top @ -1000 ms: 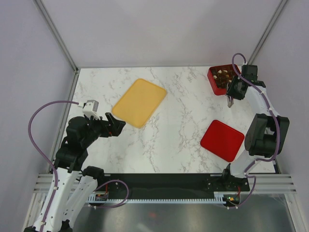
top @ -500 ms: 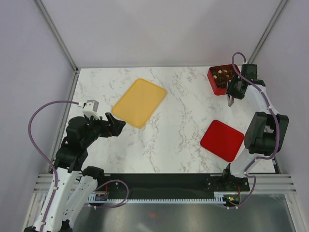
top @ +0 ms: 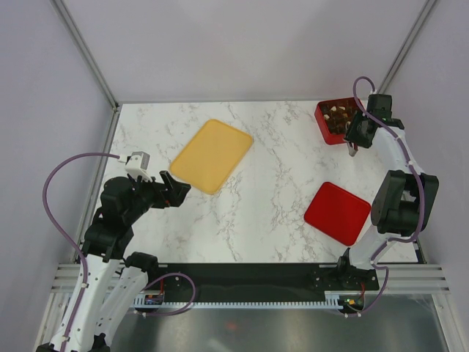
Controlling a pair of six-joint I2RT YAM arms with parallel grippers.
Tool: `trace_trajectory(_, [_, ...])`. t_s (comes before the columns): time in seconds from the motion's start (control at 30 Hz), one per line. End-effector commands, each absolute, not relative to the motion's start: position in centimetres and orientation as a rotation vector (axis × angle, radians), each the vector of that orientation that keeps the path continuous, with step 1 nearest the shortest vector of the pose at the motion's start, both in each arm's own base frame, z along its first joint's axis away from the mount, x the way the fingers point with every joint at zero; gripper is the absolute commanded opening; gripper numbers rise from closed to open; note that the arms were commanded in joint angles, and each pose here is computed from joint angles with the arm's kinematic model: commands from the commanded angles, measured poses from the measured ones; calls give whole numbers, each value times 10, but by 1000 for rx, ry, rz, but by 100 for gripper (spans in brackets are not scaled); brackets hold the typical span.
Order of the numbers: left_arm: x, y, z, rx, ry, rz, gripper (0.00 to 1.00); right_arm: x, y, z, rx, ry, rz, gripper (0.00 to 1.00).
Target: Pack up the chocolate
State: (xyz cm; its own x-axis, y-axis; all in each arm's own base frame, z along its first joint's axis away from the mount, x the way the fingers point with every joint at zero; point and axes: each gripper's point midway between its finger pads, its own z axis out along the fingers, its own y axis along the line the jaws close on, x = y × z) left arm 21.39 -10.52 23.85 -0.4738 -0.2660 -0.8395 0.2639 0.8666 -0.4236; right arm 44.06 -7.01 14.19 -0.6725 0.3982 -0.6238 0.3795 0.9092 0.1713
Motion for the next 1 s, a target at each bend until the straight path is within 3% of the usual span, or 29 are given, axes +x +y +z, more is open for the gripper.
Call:
trace_trajectory(0.0, [215,-106,246,35,1933,-623,100,451,-70,182,518,2288,42,48])
trace_trajectory(0.1, [216,-107,246,35,1932,-624,100,451,-56,204,486,2247,65,48])
trace_trajectory(0.27, [216,-106,246,28,1932,-619,100,447,23,215,301,2238,159,48])
trace_trajectory(0.53, [215,-105,246,28,1930,-618,100,430,115,169,153,2270,173,48])
trace_trajectory(0.97, [215,-105,246,27,1932,-616,100,388,184,97,57,2321,130,50])
